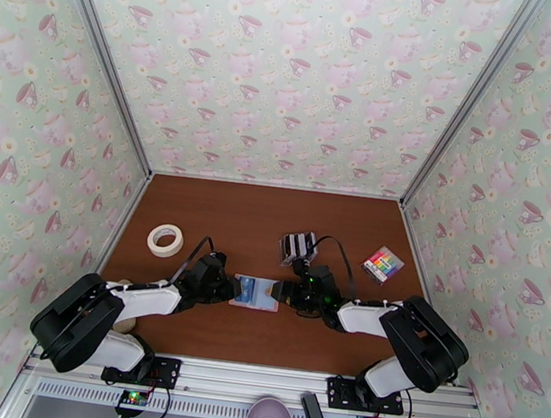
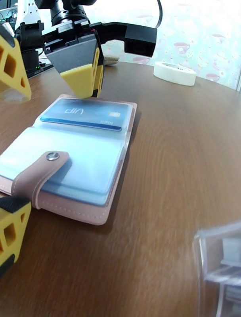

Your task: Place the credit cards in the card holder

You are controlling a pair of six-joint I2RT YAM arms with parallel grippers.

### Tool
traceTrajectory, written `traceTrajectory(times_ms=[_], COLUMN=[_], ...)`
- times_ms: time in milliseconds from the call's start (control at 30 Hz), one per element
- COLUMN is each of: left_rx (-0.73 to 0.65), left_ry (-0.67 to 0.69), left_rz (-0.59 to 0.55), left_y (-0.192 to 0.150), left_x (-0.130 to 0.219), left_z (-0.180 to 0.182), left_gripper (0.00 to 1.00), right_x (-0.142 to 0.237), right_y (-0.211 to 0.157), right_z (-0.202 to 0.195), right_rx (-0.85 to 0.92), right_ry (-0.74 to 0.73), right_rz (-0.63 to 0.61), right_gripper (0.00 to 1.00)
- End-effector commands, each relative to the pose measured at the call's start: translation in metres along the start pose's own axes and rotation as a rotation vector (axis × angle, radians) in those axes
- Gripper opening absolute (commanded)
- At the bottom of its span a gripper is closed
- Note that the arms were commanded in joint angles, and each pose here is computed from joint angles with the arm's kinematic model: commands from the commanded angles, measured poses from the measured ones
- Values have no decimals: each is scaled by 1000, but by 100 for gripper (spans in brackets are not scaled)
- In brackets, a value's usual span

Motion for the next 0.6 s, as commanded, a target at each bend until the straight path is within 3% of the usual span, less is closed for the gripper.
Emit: traceTrajectory(times_ms=[0, 100, 333, 567], left_rx=[22, 21, 20, 22], left_ry=[42, 48, 55, 53], left_rz=[73, 68, 55, 65], left_y=[-21, -21, -19, -20], left_x=[-9, -6, -3, -7], left_z=[13, 13, 12, 14], left_gripper=[41, 41, 42, 42], right_x=[-3, 8, 24, 5], right_y=[-20, -19, -18, -22], right_z=[-17, -34, -30, -23], right_rx=[-32, -36, -45, 16], right_ry=[-82, -286, -341, -324], right_rz=[84, 67, 40, 100], right_gripper=[72, 73, 73, 74])
Point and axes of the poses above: each hand's point on the last joint's axis, 136 mm out from that joint toward the fingers, its own x axis back along the fingers, its own z axis along the line the jaws close on, y = z × x, the point moved 5 cm from there along x, back along the fingers, and after that the axes turned 8 degrees about -x, right-handed, at the moved point
